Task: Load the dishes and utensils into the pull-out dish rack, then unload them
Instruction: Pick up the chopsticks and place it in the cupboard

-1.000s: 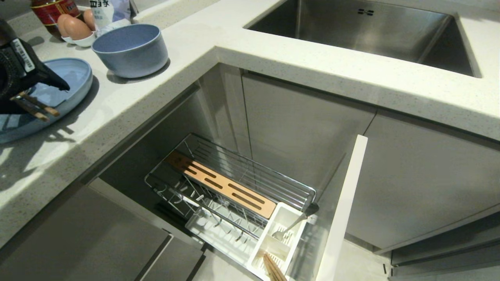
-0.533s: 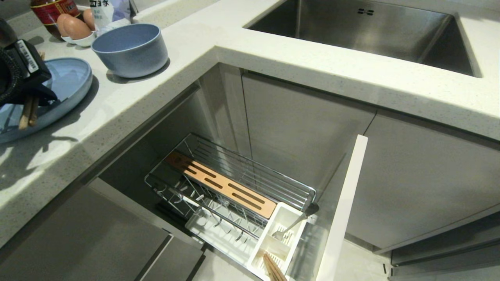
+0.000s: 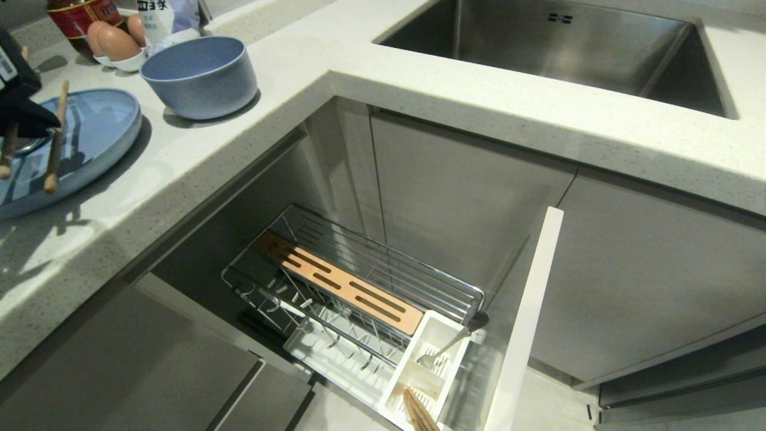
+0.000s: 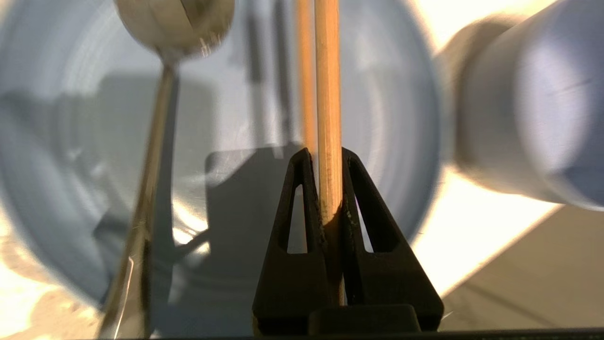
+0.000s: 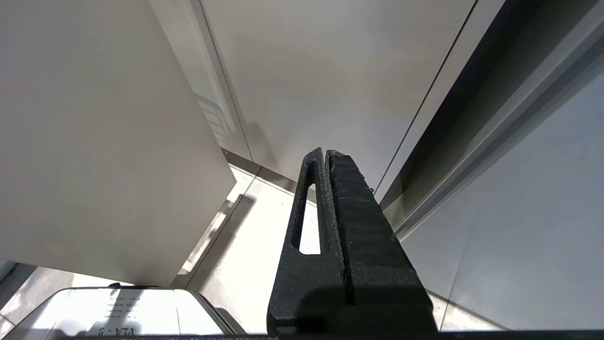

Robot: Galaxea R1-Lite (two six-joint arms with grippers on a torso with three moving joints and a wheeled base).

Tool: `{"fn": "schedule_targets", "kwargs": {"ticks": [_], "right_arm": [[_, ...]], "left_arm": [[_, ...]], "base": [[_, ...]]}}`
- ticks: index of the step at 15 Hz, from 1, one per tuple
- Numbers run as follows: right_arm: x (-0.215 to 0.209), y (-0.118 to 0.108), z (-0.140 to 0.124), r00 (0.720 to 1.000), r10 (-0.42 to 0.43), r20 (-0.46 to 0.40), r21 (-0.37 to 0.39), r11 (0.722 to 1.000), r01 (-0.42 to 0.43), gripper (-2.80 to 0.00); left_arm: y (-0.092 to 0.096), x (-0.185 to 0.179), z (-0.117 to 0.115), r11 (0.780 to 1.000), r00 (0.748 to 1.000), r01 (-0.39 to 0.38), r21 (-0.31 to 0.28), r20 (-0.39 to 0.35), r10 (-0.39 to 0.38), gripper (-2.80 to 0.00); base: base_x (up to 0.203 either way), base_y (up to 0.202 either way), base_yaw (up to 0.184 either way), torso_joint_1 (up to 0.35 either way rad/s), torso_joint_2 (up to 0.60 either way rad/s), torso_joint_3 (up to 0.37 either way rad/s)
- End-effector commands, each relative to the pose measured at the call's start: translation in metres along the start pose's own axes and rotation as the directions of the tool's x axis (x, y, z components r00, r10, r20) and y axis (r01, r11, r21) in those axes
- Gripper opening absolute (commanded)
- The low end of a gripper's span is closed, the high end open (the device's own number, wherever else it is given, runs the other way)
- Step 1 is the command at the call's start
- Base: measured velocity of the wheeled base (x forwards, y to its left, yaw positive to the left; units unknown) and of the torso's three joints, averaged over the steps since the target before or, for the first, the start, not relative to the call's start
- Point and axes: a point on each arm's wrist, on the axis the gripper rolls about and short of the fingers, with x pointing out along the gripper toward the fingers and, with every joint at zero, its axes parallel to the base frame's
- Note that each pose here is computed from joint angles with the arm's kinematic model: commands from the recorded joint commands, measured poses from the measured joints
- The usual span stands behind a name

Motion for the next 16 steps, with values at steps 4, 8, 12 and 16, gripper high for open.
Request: {"fn": "schedule_targets", "kwargs": {"ticks": [4, 8, 12, 16], "right_arm": [[0.000, 0.000, 0.000, 1.000, 0.001, 0.000, 0.000, 1.000, -0.001, -2.80], [0.000, 0.000, 0.000, 1.000, 0.001, 0.000, 0.000, 1.000, -0.001, -2.80], [0.000, 0.000, 0.000, 1.000, 0.001, 0.000, 0.000, 1.000, -0.001, -2.80], [0.000, 0.000, 0.000, 1.000, 0.001, 0.000, 0.000, 1.000, -0.001, -2.80]], "left_arm": [[0.010, -0.061, 0.005, 0.975, 0.972, 0.216, -0.042, 0.100, -0.211, -2.80], [0.007, -0.095, -0.015, 0.864, 0.864, 0.503, 0.027, -0.055, -0.501, -2.80], [-0.006, -0.091, -0.048, 0.747, 0.729, 0.655, 0.113, -0.354, -0.586, -2.80], [-0.019, -0.080, -0.084, 0.700, 0.694, 0.653, 0.290, -0.601, -0.398, -2.80]], "base": [[0.000, 0.000, 0.000, 0.000, 0.00, 0.000], [0.000, 0.000, 0.000, 0.000, 0.00, 0.000], [0.000, 0.000, 0.000, 0.000, 0.00, 0.000], [0.000, 0.000, 0.000, 0.000, 0.00, 0.000]]}}
